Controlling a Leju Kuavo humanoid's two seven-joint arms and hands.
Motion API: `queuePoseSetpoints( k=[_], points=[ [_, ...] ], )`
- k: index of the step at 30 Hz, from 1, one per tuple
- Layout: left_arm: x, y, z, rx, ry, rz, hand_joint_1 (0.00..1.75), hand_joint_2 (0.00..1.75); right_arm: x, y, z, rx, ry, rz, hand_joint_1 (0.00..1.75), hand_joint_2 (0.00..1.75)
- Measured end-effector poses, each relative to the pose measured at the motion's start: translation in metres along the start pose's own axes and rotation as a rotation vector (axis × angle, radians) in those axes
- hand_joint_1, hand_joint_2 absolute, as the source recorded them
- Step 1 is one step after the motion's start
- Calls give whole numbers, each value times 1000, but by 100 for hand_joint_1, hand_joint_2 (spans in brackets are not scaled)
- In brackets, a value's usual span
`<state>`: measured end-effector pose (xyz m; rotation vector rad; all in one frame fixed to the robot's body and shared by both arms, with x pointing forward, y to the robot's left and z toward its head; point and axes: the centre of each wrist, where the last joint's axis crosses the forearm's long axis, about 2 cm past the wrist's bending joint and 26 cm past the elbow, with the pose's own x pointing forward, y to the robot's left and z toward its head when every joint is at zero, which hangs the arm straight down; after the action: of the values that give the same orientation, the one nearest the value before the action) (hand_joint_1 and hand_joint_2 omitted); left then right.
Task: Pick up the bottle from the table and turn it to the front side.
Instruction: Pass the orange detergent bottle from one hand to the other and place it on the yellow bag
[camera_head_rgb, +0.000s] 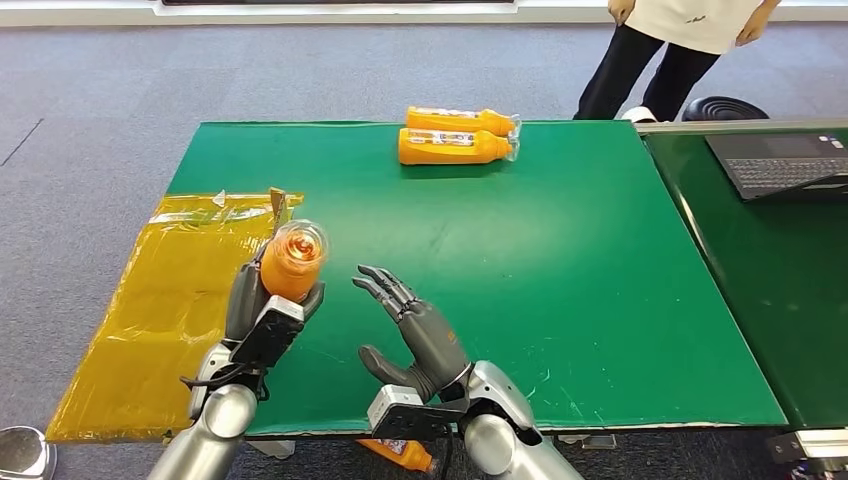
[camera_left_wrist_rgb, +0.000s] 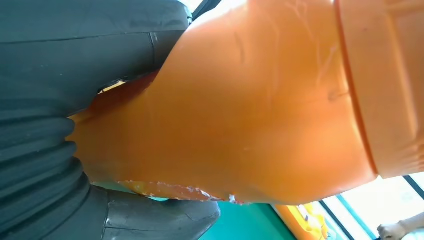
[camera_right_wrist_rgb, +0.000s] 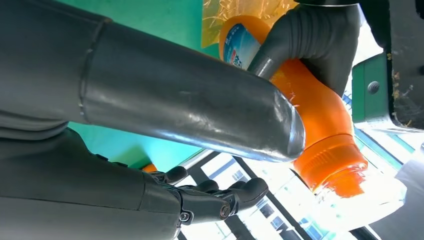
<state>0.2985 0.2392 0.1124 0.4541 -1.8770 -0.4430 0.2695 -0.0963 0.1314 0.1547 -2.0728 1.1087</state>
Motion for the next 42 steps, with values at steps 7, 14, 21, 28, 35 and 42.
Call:
queuePoseSetpoints(
  k=[7, 14, 21, 28, 35, 42],
  points=[
    [1, 6, 3, 75, -30, -173, 175, 175, 0, 0, -2, 12, -5, 1, 0, 0],
    [-2, 18, 15, 221, -134, -612, 175, 175, 0, -4, -8, 1, -22, 1, 0, 0],
    [-8, 32, 34, 211, -193, -915, 175, 175, 7, -15, -11, -105, -219, -212, 0, 175],
    [-15, 42, 44, 227, -139, -976, 175, 175, 26, -41, -9, -267, -409, -370, 0, 175],
    [-18, 44, 49, 240, -82, -1001, 175, 175, 33, -61, 5, -455, -427, -363, 0, 175],
    [-31, 47, 58, 229, -4, -1019, 175, 175, 32, -90, 42, -707, -363, -202, 0, 175]
  ],
)
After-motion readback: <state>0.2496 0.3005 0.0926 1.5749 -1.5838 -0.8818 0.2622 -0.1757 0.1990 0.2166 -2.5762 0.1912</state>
